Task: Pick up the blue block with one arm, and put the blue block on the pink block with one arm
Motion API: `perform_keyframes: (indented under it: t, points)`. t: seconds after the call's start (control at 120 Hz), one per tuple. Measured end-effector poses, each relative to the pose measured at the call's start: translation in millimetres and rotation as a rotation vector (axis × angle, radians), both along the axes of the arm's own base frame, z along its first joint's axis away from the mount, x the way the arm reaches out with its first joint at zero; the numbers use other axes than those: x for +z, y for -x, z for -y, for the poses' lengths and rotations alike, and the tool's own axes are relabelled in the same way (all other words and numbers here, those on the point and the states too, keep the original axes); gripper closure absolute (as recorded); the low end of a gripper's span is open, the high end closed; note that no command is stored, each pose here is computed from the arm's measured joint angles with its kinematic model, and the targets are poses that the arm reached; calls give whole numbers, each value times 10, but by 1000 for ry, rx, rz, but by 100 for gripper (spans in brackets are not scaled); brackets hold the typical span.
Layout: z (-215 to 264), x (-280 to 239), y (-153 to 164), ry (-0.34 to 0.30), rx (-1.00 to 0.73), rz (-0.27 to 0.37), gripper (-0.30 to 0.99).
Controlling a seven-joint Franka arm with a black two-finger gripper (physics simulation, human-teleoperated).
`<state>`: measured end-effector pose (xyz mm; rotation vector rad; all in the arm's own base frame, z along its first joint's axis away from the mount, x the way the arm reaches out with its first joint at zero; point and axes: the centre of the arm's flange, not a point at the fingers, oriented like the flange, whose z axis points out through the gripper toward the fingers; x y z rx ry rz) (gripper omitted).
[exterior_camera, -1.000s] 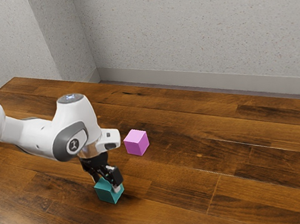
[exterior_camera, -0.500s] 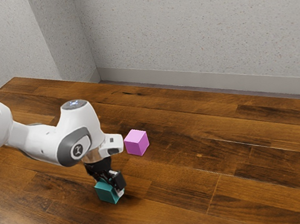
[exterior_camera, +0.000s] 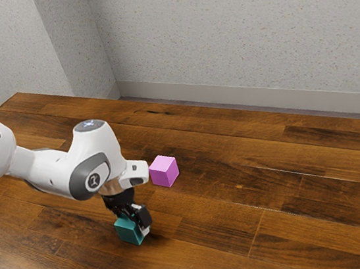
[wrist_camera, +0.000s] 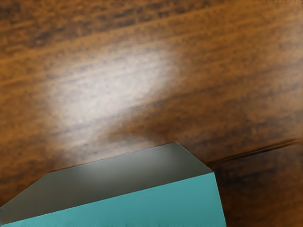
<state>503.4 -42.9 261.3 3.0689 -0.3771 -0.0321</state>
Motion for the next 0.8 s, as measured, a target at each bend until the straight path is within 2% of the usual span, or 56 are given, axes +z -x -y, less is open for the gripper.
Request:
perform_keyframes:
  t: [0.142,0.358,0.475,0.567,0.8]
  points:
    - [0,-4,0,0,-2,-1,2]
    - [1,-12,-19,0,0,0,27]
    - [2,-14,-23,-2,2,1,25]
    - [2,13,-28,-3,4,6,29]
    - [4,291,-107,-12,10,61,32]
